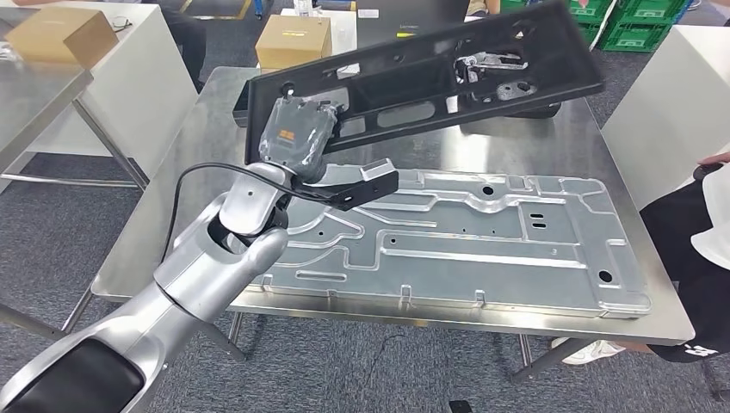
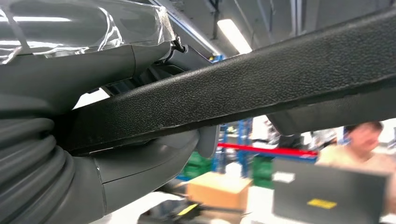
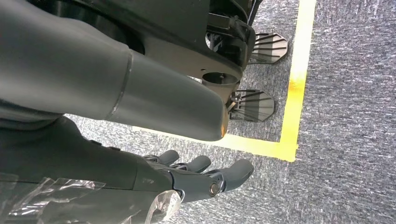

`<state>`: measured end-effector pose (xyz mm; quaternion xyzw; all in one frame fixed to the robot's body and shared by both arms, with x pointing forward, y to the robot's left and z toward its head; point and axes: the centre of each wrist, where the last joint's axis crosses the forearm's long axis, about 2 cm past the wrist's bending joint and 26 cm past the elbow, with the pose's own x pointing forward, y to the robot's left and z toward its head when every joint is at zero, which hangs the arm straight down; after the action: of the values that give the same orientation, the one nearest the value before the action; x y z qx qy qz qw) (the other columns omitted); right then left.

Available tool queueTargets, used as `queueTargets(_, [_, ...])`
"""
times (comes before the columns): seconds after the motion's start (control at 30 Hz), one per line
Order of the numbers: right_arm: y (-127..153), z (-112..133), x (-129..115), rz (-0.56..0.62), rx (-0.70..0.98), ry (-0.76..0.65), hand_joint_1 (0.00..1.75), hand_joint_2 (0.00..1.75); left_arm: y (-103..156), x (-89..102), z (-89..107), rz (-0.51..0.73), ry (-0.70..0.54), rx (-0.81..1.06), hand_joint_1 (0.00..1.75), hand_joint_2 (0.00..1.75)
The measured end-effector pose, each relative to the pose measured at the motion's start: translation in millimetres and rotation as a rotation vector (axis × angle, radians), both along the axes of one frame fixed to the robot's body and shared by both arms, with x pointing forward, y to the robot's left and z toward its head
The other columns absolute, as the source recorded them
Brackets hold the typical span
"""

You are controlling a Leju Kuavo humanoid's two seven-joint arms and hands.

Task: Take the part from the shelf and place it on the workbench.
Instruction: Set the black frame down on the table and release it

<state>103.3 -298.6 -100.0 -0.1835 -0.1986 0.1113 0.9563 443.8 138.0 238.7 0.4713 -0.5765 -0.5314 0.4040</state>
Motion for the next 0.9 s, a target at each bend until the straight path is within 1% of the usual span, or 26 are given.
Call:
queueTargets(0.13, [1.3,-0.2,-0.9,0.001,0.001,0.005,0.00,0.00,15.3,3.5,-14.3,0.066,0.046,0.068,1.75,1.75])
queueTargets(0.27, [1.9,-1.0,-4.4,0.004,0.001,0.015,0.00,0.00,30.9,5.2,-27.1,0.101,0.100,0.110,0.00,1.75])
queueTargets(0.37, [1.9,-1.6,-7.3,0.004,0.000,0.024,0.00,0.00,36.9,3.9,-36.8,0.101,0.158,0.118,0.00,1.75])
queueTargets(0.5, [2.0,-2.0,-8.9,0.007,-0.001,0.027,0.00,0.00,39.5,-0.3,-49.2,0.090,0.225,0.125,0.00,0.00])
queueTargets(0.7, [2.2,-1.9,-8.3,0.017,-0.003,0.024,0.00,0.00,39.8,-4.0,-58.3,0.081,0.294,0.072,0.00,0.00])
queueTargets(0.9, [1.9,-2.0,-8.9,0.019,-0.003,0.022,0.00,0.00,33.7,-5.3,-58.1,0.044,0.291,0.034,0.00,0.00])
